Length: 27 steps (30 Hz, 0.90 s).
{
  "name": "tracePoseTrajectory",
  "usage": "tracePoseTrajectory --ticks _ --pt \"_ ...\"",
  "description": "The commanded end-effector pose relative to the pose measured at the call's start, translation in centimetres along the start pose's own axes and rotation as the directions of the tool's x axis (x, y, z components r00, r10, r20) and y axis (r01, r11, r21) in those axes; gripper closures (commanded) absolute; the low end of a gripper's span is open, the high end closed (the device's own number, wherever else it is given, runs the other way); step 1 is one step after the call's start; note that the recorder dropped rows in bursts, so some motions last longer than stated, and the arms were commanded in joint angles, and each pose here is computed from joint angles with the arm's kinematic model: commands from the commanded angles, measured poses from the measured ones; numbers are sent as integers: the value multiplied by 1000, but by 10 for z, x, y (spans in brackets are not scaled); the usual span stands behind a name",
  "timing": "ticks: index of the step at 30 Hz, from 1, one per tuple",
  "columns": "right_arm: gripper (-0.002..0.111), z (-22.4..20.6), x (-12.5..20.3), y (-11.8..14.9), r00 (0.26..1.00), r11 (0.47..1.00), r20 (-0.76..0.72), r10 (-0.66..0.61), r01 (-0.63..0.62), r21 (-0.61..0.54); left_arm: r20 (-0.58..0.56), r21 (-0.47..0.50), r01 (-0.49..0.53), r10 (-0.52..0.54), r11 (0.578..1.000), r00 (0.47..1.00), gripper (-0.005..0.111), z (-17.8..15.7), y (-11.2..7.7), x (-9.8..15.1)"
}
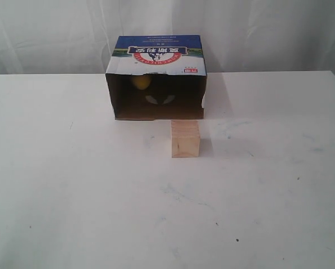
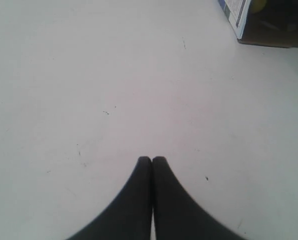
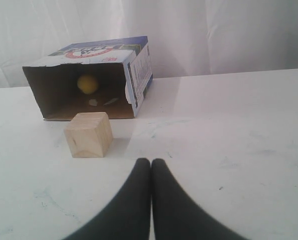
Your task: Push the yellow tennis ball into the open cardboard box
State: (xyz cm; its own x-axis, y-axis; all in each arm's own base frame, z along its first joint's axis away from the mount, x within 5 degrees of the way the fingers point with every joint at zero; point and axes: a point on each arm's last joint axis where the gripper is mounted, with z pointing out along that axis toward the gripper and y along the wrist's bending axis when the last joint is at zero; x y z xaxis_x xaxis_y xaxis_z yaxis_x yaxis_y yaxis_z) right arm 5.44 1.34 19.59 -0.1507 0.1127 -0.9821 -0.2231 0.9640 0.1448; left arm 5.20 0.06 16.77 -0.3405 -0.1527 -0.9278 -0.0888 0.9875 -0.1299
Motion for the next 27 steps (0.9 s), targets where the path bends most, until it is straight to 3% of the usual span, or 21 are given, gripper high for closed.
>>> tracePoseTrajectory --ticks 1,27 --pt "108 0 1 0 1000 1000 7 2 -2 2 6 -8 8 -8 1000 1000 107 0 1 0" --pt "108 0 1 0 1000 1000 7 22 -22 2 6 -8 8 -8 1000 1000 107 0 1 0"
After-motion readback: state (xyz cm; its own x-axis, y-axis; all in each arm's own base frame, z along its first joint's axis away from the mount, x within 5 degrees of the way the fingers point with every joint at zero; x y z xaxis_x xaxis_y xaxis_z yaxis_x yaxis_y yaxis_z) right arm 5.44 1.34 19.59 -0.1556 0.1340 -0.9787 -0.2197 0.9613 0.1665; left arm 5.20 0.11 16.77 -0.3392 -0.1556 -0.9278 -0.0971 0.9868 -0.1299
